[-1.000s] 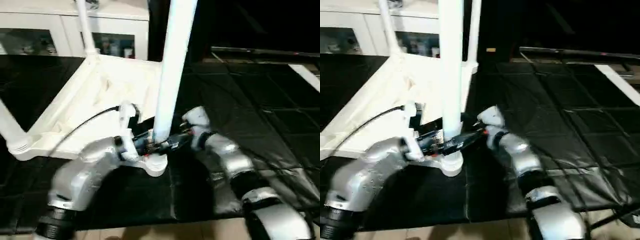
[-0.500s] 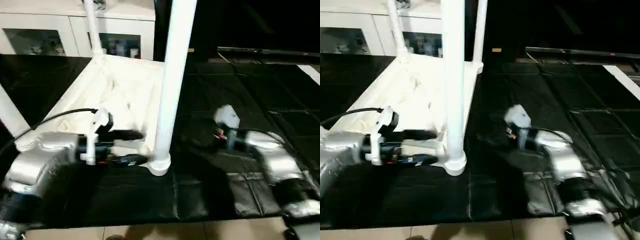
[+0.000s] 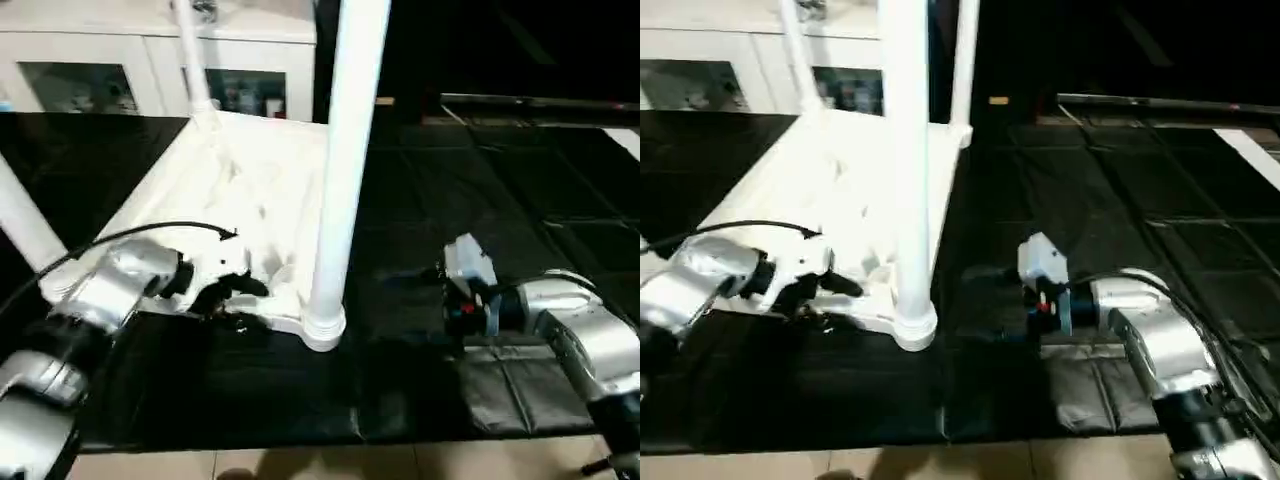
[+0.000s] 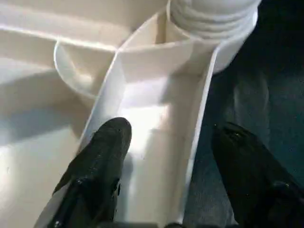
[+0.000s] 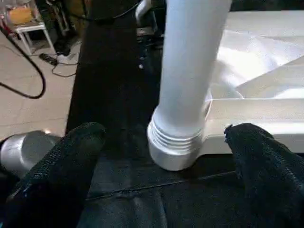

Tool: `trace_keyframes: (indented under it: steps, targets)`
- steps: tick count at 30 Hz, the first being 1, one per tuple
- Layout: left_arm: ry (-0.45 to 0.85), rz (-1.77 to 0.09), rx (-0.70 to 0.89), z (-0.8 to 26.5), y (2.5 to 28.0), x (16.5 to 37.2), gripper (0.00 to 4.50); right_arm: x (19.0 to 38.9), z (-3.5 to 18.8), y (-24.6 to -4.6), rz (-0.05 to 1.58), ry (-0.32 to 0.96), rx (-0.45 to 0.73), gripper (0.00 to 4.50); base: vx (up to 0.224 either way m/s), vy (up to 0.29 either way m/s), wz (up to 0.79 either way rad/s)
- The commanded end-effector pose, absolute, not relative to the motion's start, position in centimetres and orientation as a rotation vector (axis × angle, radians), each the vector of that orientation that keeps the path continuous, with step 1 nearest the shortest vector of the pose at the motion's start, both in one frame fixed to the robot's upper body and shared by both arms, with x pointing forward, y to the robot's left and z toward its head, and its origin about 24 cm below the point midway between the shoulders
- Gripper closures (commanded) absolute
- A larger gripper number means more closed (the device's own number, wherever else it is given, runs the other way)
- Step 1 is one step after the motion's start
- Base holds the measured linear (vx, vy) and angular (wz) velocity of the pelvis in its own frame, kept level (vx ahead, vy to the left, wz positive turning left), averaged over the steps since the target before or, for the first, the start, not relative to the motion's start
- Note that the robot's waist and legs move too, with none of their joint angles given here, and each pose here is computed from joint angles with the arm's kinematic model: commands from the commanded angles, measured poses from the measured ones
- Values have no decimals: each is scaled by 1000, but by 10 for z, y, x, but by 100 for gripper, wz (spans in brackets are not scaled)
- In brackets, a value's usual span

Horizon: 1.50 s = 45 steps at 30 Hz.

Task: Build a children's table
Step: Rotate table base

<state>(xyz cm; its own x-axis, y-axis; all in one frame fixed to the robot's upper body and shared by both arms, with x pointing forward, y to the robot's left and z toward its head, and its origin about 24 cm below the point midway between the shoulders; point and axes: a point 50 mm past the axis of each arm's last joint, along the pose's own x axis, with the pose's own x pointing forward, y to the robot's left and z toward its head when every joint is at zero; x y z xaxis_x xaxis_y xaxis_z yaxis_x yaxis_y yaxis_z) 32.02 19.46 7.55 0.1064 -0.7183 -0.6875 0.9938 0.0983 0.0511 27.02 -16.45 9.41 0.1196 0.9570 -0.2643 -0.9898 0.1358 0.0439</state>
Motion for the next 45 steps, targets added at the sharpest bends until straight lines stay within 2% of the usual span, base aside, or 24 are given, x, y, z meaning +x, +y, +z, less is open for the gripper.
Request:
trace_keyframes:
  steps: [1,3,7,9,12,14,18,19,23,25,26,28,35,38,43,45]
  targets:
    - [565,-1406,623,78,190,324,175,267,96,-165,1442,260,-159,0,0,0,0]
    - [568,-1411,621,78,190,325,205,266,96,-166,1441,262,-158,0,0,0,0]
    - [564,-1433,616,77,188,326,222,264,95,-166,1438,270,-156,0,0,0,0]
    - [558,-1450,614,76,187,327,250,264,95,-166,1435,274,-154,0,0,0,0]
    - [548,-1471,618,75,185,327,256,263,94,-165,1436,277,-150,0,0,0,0]
    - [549,-1475,616,74,184,327,292,263,94,-165,1435,276,-150,0,0,0,0]
    - [539,-1486,610,74,182,327,307,262,93,-165,1435,278,-150,0,0,0,0]
    - [538,-1490,608,73,182,327,337,262,93,-164,1436,278,-149,0,0,0,0]
    - [537,-1496,602,72,182,327,349,262,93,-164,1438,279,-146,0,0,0,0]
    - [536,-1502,585,71,181,327,385,262,92,-163,1439,279,-143,0,0,0,0]
    - [536,-1502,585,71,181,327,385,262,92,-163,1439,279,-143,0,0,0,0]
    - [537,-1507,568,69,181,326,413,261,92,-163,1440,278,-142,0,0,0,0]
    - [530,-1507,481,64,177,323,442,263,91,-162,1435,265,-141,0,0,0,0]
    - [529,-1485,398,56,171,319,442,265,91,-159,1426,249,-133,0,0,0,0]
    - [521,-1407,387,49,166,319,442,269,90,-157,1393,224,-121,0,0,0,0]
    - [486,-1359,275,46,152,314,442,273,87,-153,1353,212,-112,0,0,0,0]
